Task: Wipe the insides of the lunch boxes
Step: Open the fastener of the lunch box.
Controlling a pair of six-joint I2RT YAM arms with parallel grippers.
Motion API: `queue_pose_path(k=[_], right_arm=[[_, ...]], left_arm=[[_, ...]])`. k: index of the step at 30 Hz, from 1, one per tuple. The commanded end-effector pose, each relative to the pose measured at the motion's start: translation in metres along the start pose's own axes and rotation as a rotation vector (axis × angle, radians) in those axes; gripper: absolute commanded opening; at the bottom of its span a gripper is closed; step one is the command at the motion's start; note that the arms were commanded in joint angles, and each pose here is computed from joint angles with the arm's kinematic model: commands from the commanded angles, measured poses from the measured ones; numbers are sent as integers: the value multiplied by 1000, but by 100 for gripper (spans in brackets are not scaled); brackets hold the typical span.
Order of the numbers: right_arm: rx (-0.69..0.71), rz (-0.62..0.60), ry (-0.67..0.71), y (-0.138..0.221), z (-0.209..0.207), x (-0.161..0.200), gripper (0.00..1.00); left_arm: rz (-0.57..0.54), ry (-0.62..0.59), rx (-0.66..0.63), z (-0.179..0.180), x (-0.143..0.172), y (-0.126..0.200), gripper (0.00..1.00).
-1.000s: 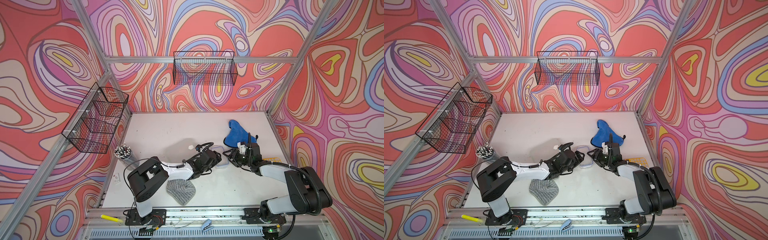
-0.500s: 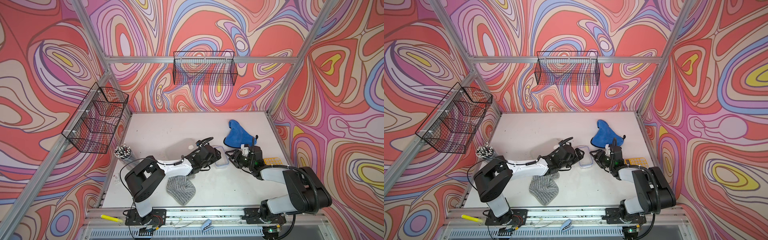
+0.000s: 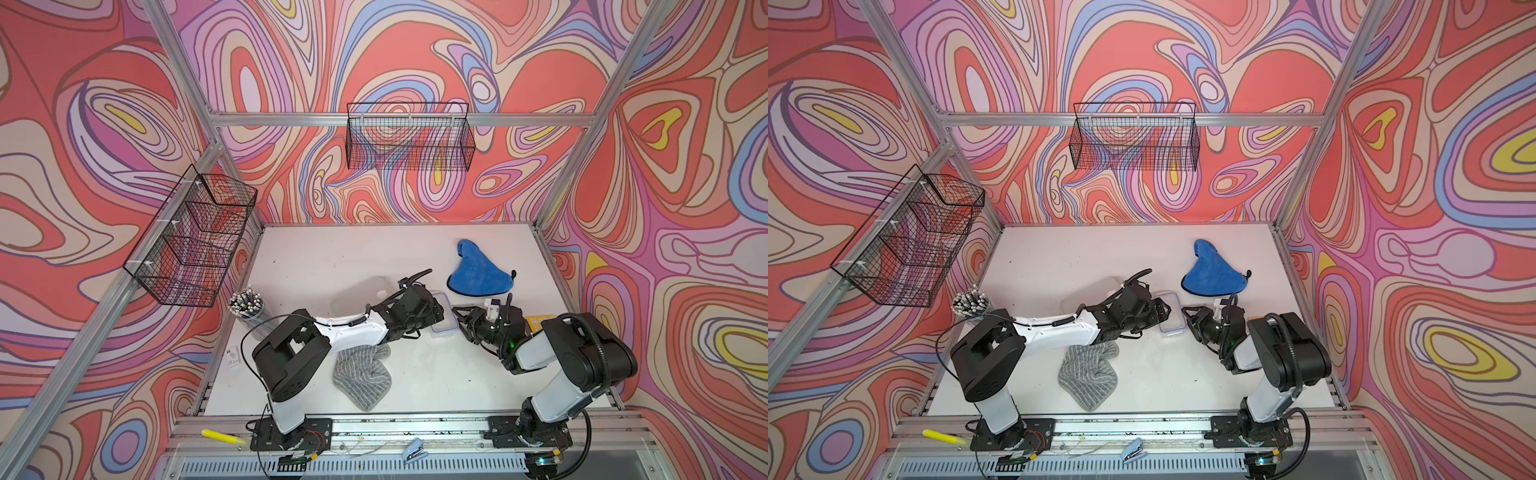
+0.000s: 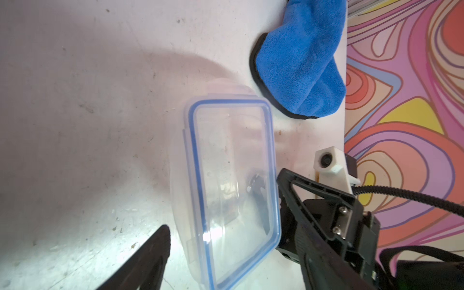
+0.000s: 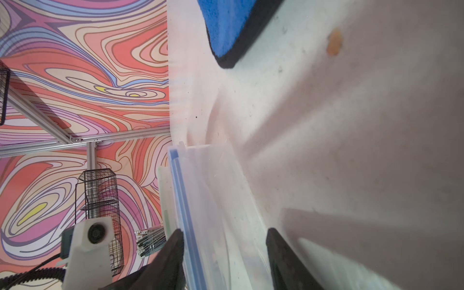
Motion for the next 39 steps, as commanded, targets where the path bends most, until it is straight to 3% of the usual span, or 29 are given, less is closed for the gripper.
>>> queue_pose_path(k=[1, 17, 24, 29, 39], right_arm=[[-72, -42, -11, 2, 10, -4, 55], [-36, -23, -45, 3, 3, 3, 49], [-116, -20, -57, -5, 7, 0, 49], [-145, -7, -120, -7, -3, 7, 43], [-212, -22, -89, -8, 19, 8, 42]], left_arm=[[23, -42, -46, 0, -2, -3, 80], [33, -37, -53, 7, 0, -18, 79], [52, -36, -52, 7, 2, -26, 77], [56, -36, -64, 10, 4, -29, 73], [65, -29, -108, 20, 6, -34, 72]])
Point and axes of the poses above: each gripper's point midway between its finger pads, its own y axis back along the fingers, its own z axis along the line the jaws close on, x = y × z, the point moved 8 cm from there along y, back along the fingers, and after that the axes turned 2 degrees about y, right-handed, at the moved point
